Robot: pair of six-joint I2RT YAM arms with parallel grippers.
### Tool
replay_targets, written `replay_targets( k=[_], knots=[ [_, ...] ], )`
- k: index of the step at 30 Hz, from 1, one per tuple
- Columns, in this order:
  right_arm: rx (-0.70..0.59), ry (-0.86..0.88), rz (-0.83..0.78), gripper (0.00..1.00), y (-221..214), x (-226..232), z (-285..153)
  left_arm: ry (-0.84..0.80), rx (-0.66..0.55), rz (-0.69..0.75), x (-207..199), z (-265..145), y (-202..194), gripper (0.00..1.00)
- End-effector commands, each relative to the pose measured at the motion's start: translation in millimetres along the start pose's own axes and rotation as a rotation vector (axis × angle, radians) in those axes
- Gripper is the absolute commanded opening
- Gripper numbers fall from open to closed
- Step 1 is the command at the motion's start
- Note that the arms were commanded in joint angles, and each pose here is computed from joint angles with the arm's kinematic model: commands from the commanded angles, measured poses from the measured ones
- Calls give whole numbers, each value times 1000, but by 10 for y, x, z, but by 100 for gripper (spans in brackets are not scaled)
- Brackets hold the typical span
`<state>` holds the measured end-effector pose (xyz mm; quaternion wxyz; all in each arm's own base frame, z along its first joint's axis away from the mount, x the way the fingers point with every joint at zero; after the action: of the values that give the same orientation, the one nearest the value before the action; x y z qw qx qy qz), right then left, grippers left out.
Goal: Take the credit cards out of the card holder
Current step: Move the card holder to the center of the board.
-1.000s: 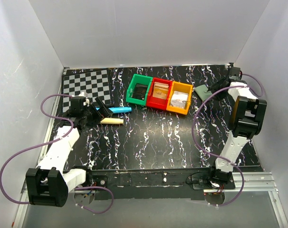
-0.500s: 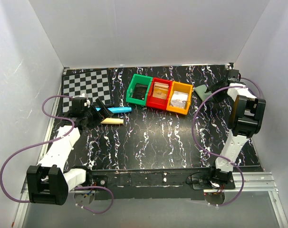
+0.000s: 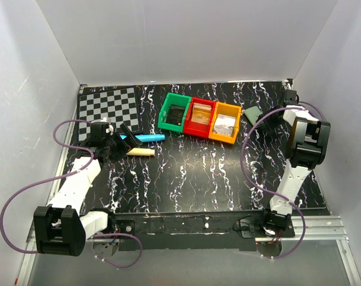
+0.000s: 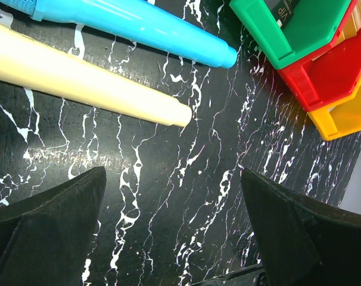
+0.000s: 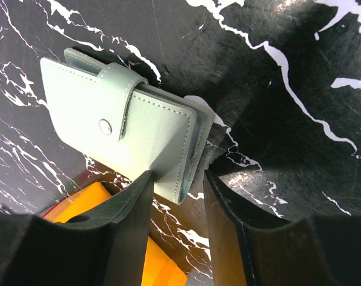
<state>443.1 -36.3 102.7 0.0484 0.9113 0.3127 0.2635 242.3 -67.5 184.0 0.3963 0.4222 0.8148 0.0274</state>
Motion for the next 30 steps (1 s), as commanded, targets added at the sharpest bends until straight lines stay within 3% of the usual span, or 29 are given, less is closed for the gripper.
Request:
replay_targets(
  k=[1, 2, 9, 11, 12, 22, 30],
  knots=[
    [-14, 11, -4, 44, 63, 44, -10, -25, -3, 5, -44, 3, 15, 98],
    [-14, 12, -4, 37, 66, 36, -3, -25, -3, 5, -44, 3, 15, 98],
    [-17, 21, -18, 17, 36, 43, -65, -31, -7, 5, -29, -29, -13, 98],
    [-18, 22, -21, 3, 18, 34, -104, -34, -10, 3, -22, -45, -26, 98],
    [-22, 24, -22, 1, 14, 36, -137, -40, -13, 5, -30, -58, -25, 98],
    [-69, -44, -65, 1, -208, -172, -547, -77, -25, -6, -38, -151, -77, 98],
    [-5, -87, -109, 1, -768, -613, -673, -123, -11, -8, -41, -175, -142, 97]
  ],
)
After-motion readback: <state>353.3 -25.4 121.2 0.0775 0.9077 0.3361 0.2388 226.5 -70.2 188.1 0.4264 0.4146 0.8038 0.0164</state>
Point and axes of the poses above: each gripper's point midway between its finger pads, its own z axis out along the fingers, its own x axis along the line the jaws close on, y = z × x, the point moved 8 cm from there along -z, back along the fingers, and after that the axes turned 7 degrees about -z, right-handed, at the moved point
